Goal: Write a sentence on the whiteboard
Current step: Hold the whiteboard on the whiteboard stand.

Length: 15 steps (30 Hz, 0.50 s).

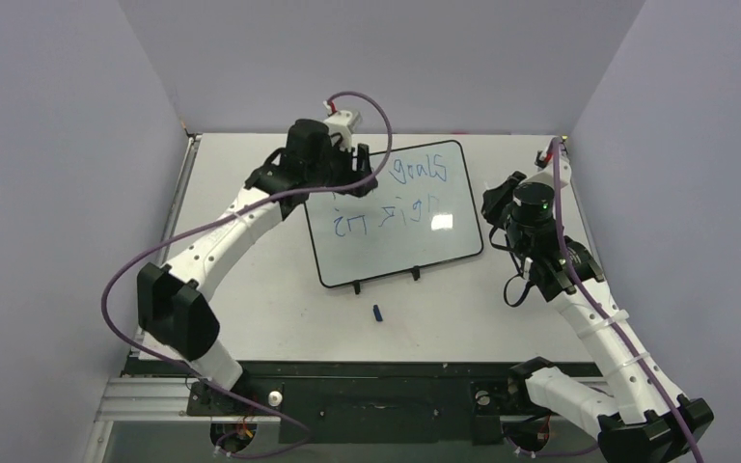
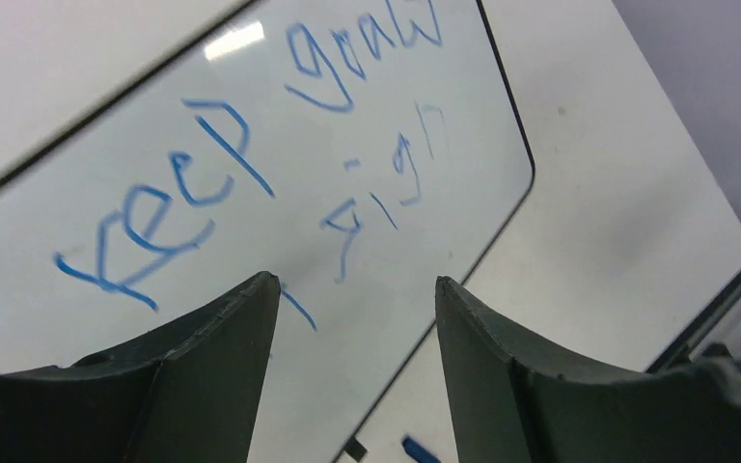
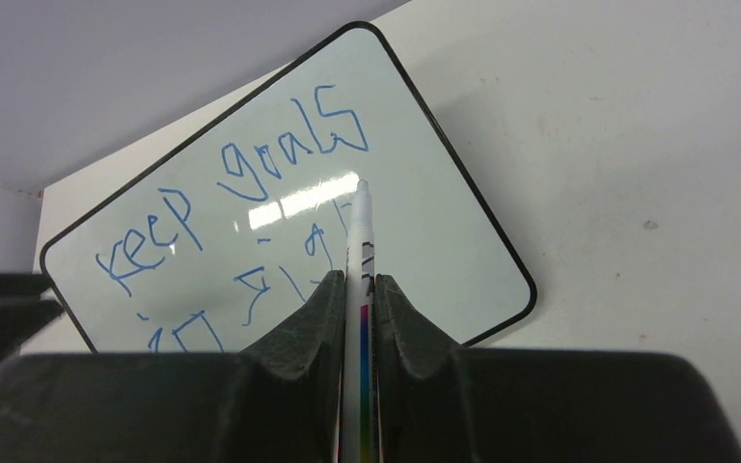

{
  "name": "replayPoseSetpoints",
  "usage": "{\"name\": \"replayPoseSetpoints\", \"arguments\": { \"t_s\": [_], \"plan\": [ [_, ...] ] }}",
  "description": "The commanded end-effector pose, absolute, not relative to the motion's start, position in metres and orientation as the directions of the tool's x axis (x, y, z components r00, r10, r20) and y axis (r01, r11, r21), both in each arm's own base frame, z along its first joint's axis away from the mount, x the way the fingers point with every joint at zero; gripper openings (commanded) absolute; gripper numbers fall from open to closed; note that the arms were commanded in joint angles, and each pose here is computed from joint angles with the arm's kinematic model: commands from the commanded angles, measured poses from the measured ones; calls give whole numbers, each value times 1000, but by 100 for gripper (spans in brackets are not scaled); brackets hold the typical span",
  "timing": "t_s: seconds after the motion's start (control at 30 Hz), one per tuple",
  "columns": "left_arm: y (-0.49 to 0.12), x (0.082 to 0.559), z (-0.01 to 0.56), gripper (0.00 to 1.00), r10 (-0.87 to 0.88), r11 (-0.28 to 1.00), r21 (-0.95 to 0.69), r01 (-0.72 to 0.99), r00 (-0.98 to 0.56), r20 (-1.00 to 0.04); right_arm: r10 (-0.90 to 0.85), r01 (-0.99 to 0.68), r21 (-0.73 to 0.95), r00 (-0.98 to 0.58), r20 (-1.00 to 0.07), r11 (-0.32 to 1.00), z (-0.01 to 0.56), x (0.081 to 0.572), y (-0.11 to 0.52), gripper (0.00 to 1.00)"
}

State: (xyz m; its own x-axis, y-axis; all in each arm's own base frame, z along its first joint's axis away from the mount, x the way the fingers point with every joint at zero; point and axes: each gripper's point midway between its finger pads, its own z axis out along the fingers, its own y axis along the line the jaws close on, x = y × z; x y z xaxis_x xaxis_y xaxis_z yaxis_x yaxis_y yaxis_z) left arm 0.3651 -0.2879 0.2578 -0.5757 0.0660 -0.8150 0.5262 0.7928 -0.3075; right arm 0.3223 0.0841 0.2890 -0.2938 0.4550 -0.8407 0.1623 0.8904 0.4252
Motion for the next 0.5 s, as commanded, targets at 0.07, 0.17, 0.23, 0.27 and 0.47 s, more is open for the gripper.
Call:
{"name": "replayPoseSetpoints", "arguments": {
  "t_s": [0.07, 0.17, 0.23, 0.27, 0.47],
  "plan": [
    [-282, 443, 264, 58, 57, 689, -408, 599, -606, -794, 415, 125, 397, -345, -842, 909, 278, 319, 88, 0],
    [-288, 472, 256, 58, 83, 643, -441, 626, -629, -773, 405, 120, 390, -366, -838, 913, 272, 315, 88, 0],
    [-288, 486, 250, 58, 100, 628, -451, 633, -641, -761, 398, 115, 384, -382, -834, 916, 269, 313, 89, 0],
    [-284, 489, 246, 58, 109, 628, -459, 629, -655, -748, 395, 115, 381, -385, -834, 917, 268, 312, 88, 0],
    [-283, 519, 238, 59, 86, 555, -524, 646, -671, -736, 382, 100, 375, -405, -831, 922, 266, 307, 90, 0]
  ]
}}
